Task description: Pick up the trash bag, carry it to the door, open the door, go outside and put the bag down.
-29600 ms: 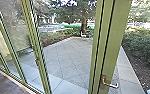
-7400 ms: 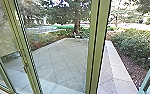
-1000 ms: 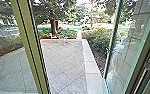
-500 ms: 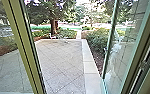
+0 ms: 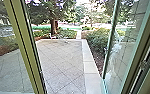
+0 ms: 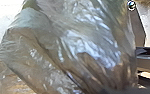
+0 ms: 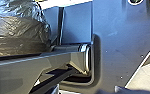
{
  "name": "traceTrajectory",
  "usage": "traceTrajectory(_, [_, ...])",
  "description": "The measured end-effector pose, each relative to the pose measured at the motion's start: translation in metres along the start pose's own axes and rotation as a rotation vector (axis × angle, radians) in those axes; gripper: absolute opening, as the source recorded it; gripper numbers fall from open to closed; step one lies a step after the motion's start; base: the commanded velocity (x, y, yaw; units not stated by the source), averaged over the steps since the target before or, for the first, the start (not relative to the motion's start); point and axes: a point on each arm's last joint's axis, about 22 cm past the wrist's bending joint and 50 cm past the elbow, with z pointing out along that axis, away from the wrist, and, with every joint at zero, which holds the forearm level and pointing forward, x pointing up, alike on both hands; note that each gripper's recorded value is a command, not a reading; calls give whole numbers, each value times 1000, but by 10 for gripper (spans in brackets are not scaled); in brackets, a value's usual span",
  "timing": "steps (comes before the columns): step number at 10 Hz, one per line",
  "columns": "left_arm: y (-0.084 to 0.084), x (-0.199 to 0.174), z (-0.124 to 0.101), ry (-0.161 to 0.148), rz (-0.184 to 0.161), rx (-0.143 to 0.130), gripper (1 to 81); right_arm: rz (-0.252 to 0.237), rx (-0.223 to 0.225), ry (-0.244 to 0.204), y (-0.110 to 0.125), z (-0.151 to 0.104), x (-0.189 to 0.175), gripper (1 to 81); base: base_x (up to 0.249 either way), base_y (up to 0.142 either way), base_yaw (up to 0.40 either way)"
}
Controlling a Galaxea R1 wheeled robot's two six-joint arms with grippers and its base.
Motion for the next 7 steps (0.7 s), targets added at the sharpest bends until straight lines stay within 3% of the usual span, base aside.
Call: traceTrajectory(7, [1, 0, 0, 1, 0, 0, 10, 2, 1, 1, 0, 0, 0, 811, 20, 0, 0])
